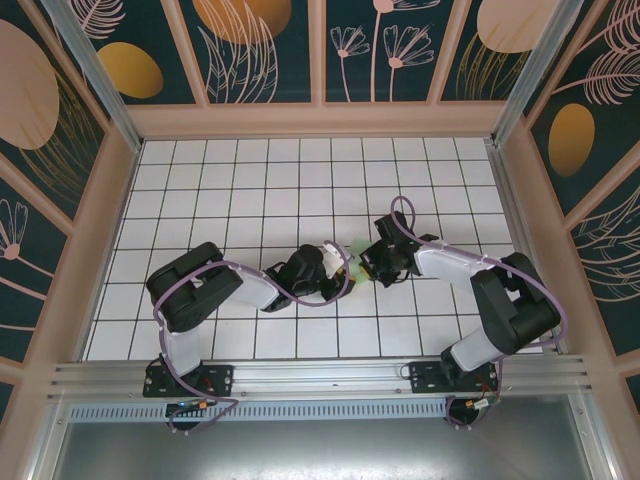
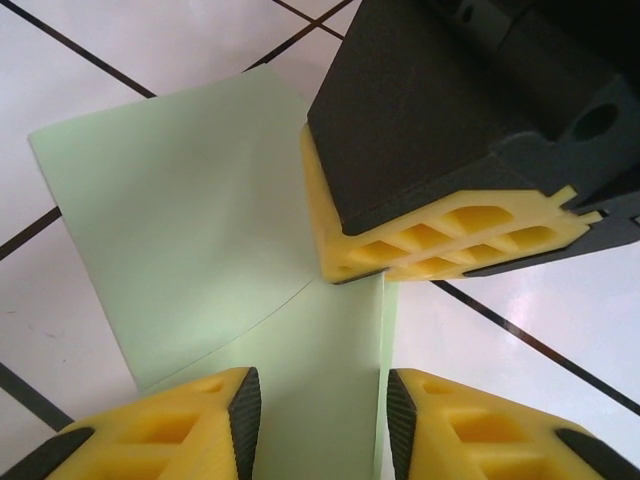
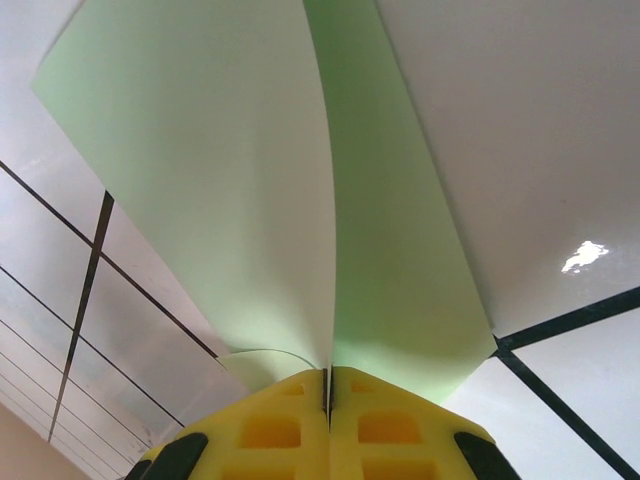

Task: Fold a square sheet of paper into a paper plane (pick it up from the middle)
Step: Fourth fold the wing at the center of the table.

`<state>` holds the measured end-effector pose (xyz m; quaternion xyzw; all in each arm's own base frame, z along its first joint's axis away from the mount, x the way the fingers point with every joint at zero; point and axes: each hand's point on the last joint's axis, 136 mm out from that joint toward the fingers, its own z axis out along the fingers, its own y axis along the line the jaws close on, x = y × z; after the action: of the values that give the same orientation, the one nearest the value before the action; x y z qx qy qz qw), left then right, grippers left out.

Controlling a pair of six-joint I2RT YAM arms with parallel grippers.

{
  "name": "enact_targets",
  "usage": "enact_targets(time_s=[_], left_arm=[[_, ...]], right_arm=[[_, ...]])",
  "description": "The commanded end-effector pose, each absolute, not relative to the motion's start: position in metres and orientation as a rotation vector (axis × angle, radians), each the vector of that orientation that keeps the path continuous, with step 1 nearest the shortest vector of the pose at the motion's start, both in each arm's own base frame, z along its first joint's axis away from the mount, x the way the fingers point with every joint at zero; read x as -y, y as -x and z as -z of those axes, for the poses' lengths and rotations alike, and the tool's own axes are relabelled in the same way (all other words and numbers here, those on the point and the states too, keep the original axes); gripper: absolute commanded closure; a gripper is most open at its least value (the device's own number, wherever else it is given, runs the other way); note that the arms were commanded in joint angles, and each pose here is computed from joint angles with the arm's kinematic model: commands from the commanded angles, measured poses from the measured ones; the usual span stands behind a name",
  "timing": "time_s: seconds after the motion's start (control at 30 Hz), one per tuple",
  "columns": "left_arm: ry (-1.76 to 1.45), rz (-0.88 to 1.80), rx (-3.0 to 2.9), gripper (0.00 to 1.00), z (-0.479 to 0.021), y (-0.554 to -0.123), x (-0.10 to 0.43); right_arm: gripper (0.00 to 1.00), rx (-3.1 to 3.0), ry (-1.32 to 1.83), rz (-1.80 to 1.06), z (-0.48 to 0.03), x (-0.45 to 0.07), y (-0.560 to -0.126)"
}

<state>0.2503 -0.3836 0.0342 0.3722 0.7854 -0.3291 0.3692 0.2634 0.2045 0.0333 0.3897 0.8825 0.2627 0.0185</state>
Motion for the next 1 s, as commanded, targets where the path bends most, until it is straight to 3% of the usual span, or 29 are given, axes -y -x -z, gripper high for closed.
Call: enact_targets(time_s=[0.0, 0.27, 0.37, 0.47, 0.6, 0.7, 0.97], left_arm=[[-0.968, 0.836, -2.003, 0.59, -0.030, -0.249, 0.383], [-0.972, 0.840, -2.008, 0.62, -0.027, -0.249, 0.385], [-0.964, 0.831, -2.014, 0.68, -0.026, -0.251, 0.385], [-0.955, 0.828, -2.018, 0.75, -0.027, -0.252, 0.384], [-0.922, 0.824, -2.036, 0.80, -0.027, -0.253, 0.381], [-0.866, 0.816, -2.072, 0.83, -0.024, -0.255, 0.377], [-0.640, 0.881, -2.176, 0.89, -0.026, -0.258, 0.368]], right_arm=[[1.00, -2.750, -1.216, -0.837, -0.040, -0.206, -0.267], [1.00, -2.752, -1.196, -0.870, -0.043, -0.210, -0.269], [0.99, -2.758, -1.184, -0.869, -0.043, -0.211, -0.269], [0.91, -2.756, -1.160, -0.870, -0.045, -0.210, -0.270], [0.64, -2.751, -1.075, -0.852, -0.050, -0.205, -0.276], [0.51, -2.713, -0.979, -0.860, -0.058, -0.198, -0.284], [0.47, -2.540, -0.526, -0.992, -0.098, -0.192, -0.297]])
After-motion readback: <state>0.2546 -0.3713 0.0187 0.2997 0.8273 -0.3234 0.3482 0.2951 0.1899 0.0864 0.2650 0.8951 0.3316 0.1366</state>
